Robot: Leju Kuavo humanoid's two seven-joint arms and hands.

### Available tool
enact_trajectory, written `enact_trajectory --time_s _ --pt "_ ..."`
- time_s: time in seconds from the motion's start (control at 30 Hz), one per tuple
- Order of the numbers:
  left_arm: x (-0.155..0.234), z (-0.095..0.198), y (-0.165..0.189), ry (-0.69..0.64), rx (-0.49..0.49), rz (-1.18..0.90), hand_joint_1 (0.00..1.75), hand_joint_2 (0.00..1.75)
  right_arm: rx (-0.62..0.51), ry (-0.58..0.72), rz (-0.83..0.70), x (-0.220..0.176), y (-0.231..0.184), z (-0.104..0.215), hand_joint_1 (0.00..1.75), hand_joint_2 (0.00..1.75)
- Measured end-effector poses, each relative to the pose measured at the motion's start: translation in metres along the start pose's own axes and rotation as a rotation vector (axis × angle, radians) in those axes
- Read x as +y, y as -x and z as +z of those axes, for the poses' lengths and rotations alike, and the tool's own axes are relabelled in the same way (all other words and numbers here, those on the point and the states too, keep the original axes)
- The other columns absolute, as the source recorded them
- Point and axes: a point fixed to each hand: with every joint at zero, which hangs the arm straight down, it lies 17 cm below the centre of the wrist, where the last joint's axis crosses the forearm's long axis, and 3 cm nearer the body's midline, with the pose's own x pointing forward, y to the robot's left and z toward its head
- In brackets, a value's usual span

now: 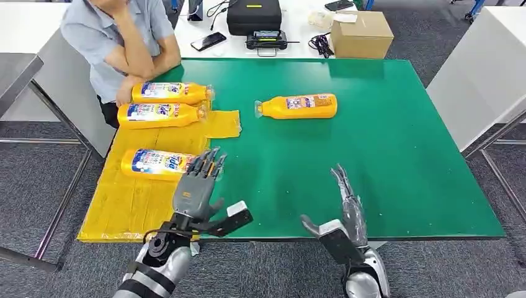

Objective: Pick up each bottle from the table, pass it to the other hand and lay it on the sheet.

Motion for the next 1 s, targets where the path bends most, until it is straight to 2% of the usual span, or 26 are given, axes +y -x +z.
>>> enact_trajectory --time_s 0.1,0.2,0.33,0.37,0.4,0.47,0.53,0.6,0.7,0.9,0.93,0.97,1.0 --pt "0.001 0.002 -0.012 0.006 -0.025 0.009 0.0 1.75 -0.003 0.015 -0.042 -0.004 -0.003 0.0 0.0 1.75" --pt "0.001 0.006 -0.021 0.007 -0.047 0.045 0.0 1.75 -0.033 0.057 -0.166 -0.012 -0.013 -0.001 0.0 1.75" --pt "0.001 0.013 -0.037 0.011 -0.073 0.275 0.0 1.75 -0.032 0.145 -0.259 -0.031 -0.019 -0.006 0.0 1.75" --pt "0.0 0.015 -0.042 0.015 -0.081 0.318 0.0 0.0 -0.027 0.158 -0.265 -0.035 -0.019 -0.007 0.0 1.75" --pt "-0.001 0.017 -0.045 0.017 -0.087 0.331 0.0 0.0 -0.026 0.166 -0.265 -0.037 -0.019 -0.008 0.0 0.0" --pt "-0.002 0.019 -0.049 0.022 -0.088 0.356 0.0 0.0 -0.024 0.177 -0.27 -0.039 -0.02 -0.009 0.0 0.0" --pt "-0.011 0.025 -0.053 0.075 -0.073 0.511 0.0 0.0 0.076 0.199 -0.283 -0.041 -0.003 -0.009 0.0 0.0" --pt "-0.016 0.033 -0.057 0.093 -0.037 0.662 0.0 0.0 0.167 0.231 -0.192 -0.045 0.014 -0.008 0.0 0.0" --pt "-0.023 0.042 -0.066 0.117 -0.024 0.747 0.0 0.0 0.166 0.259 -0.058 -0.052 0.014 -0.011 0.0 0.0" --pt "-0.024 0.043 -0.069 0.12 -0.026 0.756 0.0 0.0 0.162 0.259 -0.052 -0.052 0.013 -0.013 0.0 0.0" --pt "-0.025 0.044 -0.071 0.123 -0.027 0.764 0.0 0.0 0.161 0.258 -0.047 -0.051 0.013 -0.013 0.0 1.75" --pt "-0.026 0.045 -0.073 0.126 -0.028 0.768 0.0 0.0 0.162 0.257 -0.045 -0.051 0.013 -0.014 0.0 1.75" --pt "-0.029 0.047 -0.074 0.143 -0.012 0.816 0.0 1.75 0.169 0.239 -0.028 -0.048 0.014 -0.016 0.0 1.75"
